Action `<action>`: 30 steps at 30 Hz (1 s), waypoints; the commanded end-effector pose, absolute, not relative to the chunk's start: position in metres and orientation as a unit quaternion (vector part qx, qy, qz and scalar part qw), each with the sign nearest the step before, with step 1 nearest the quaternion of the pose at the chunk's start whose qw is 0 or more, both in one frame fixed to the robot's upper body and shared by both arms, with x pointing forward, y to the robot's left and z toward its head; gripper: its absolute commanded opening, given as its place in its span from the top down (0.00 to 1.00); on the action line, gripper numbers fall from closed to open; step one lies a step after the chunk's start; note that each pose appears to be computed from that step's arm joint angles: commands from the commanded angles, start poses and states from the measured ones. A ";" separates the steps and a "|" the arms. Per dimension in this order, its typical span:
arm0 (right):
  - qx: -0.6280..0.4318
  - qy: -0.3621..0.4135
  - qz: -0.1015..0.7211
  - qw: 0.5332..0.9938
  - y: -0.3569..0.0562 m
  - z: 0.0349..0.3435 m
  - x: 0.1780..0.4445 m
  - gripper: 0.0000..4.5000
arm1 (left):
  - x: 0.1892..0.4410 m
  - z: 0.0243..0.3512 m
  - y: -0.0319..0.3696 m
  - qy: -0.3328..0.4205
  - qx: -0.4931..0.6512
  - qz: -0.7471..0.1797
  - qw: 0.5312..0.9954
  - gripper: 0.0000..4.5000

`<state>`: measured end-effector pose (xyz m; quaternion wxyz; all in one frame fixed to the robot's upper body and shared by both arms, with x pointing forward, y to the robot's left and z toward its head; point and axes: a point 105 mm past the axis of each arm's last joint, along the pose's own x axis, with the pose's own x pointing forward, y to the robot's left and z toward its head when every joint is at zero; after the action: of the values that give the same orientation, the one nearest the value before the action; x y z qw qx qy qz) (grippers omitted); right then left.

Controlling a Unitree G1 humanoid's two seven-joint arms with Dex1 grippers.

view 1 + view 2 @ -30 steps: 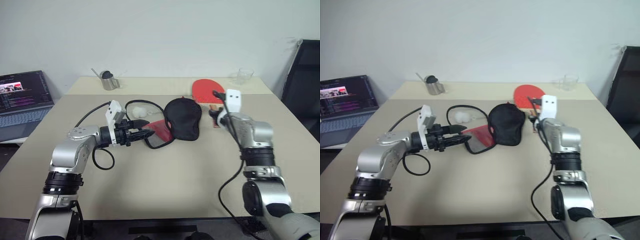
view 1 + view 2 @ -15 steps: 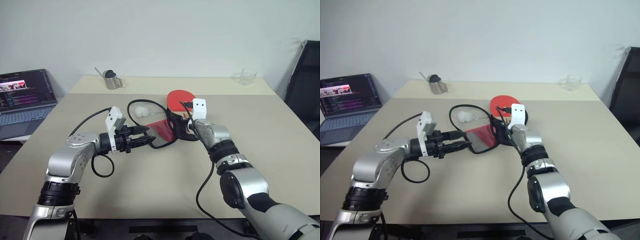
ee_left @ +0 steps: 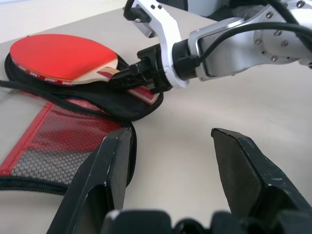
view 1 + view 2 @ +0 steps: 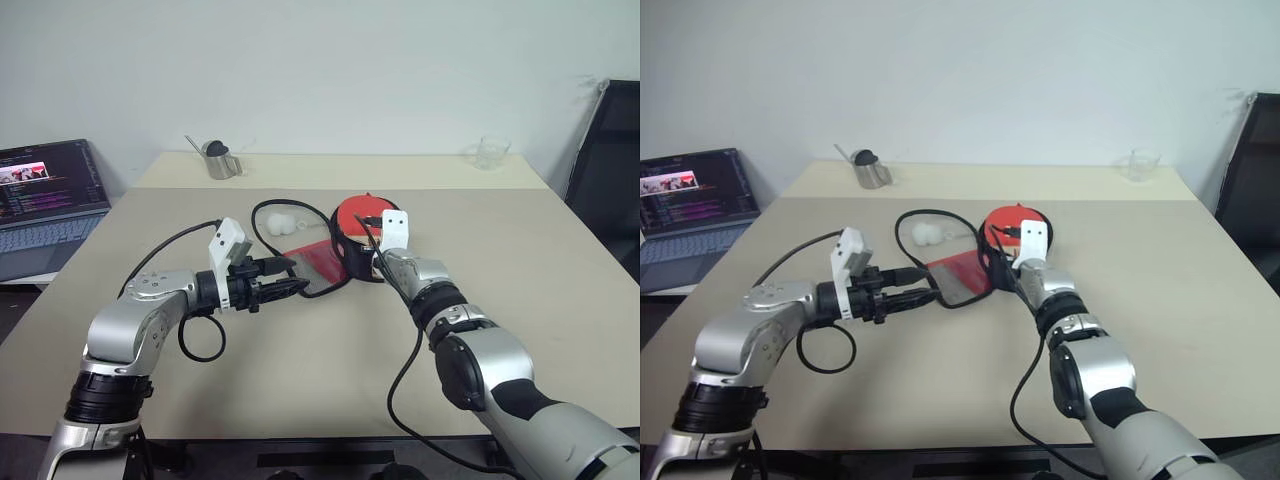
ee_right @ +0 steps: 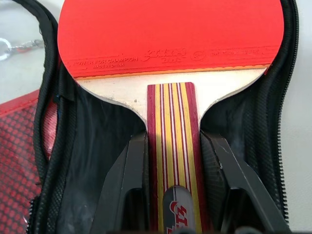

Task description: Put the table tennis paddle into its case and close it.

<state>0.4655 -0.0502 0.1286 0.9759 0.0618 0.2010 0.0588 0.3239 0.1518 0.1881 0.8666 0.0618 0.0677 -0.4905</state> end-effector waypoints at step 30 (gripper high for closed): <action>0.036 0.146 0.089 0.985 -0.041 0.151 0.471 0.01 | 0.324 0.198 0.148 0.046 0.074 -0.489 0.868 0.36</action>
<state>0.4663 -0.0411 0.1314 0.9791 0.0396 0.1785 0.0895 0.3234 0.1514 0.1887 0.8706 0.0625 0.0650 -0.4837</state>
